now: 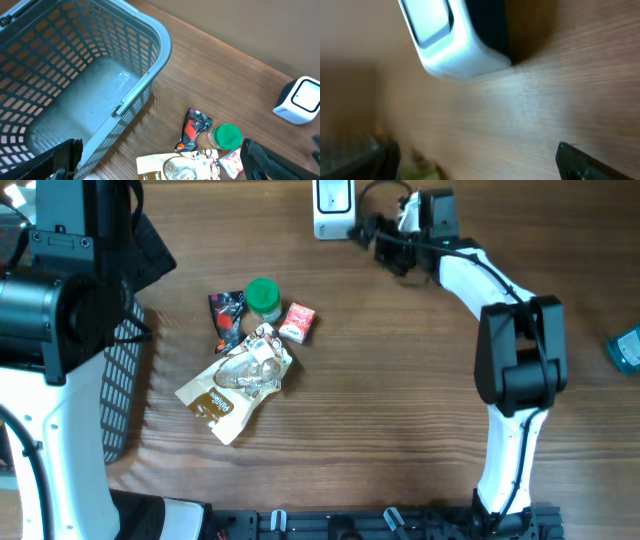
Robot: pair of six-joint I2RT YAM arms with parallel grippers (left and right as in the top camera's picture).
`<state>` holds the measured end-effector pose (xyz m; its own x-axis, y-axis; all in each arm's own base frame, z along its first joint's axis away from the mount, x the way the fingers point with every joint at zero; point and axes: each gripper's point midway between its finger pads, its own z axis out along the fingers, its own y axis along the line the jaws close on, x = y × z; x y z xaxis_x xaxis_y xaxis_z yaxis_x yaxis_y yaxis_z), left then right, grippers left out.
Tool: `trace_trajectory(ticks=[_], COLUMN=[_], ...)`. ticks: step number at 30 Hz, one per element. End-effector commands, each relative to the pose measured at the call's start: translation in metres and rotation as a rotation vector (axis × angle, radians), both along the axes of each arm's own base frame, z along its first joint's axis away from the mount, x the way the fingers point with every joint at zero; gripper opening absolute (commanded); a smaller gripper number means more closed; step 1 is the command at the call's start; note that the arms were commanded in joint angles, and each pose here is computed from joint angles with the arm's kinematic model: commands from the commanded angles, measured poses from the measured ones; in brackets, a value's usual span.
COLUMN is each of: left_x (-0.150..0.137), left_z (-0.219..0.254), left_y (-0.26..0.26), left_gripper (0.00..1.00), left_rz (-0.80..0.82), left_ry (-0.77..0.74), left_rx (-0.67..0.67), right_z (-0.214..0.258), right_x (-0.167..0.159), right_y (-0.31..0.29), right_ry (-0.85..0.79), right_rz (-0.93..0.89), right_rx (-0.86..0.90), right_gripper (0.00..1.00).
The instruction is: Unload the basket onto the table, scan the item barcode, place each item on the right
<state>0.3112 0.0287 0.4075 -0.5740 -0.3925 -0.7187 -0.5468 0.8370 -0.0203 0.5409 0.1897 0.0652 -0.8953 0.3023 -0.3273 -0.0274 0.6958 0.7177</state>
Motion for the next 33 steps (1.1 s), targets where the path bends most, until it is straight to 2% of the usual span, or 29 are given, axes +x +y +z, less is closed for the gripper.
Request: trace_trajectory(ticks=[1, 3, 6, 8, 12, 14, 17, 21, 33], left_x=[-0.002, -0.002, -0.002, -0.002, -0.002, -0.002, -0.002, -0.002, -0.002], left_z=[0.004, 0.004, 0.004, 0.004, 0.004, 0.004, 0.004, 0.004, 0.004], left_y=[0.002, 0.002, 0.002, 0.002, 0.002, 0.002, 0.002, 0.002, 0.002], left_gripper=[1.0, 1.0, 1.0, 1.0, 1.0, 1.0, 1.0, 1.0, 1.0], left_rz=[0.012, 0.012, 0.012, 0.012, 0.012, 0.012, 0.012, 0.012, 0.012], left_ry=[-0.019, -0.019, -0.019, -0.019, -0.019, -0.019, -0.019, -0.019, -0.019], left_rx=[-0.007, -0.007, -0.007, -0.007, -0.007, -0.007, -0.007, -0.007, -0.007], right_z=[0.077, 0.085, 0.079, 0.067, 0.058, 0.045, 0.0, -0.019, -0.064], right_x=[-0.03, -0.057, -0.075, -0.095, -0.108, -0.107, -0.113, -0.144, -0.151], right_y=[0.0, 0.002, 0.039, 0.088, 0.112, 0.114, 0.122, 0.15, 0.15], right_ry=[-0.406, -0.486, -0.565, -0.64, -0.694, -0.685, -0.61, -0.588, -0.501], right_rz=[0.38, 0.561, 0.715, 0.857, 0.958, 0.974, 1.029, 1.127, 1.15], right_rx=[-0.331, -0.582, -0.744, -0.747, -0.816, -0.819, -0.812, -0.78, -0.772], right_gripper=[1.0, 1.0, 1.0, 1.0, 1.0, 1.0, 1.0, 1.0, 1.0])
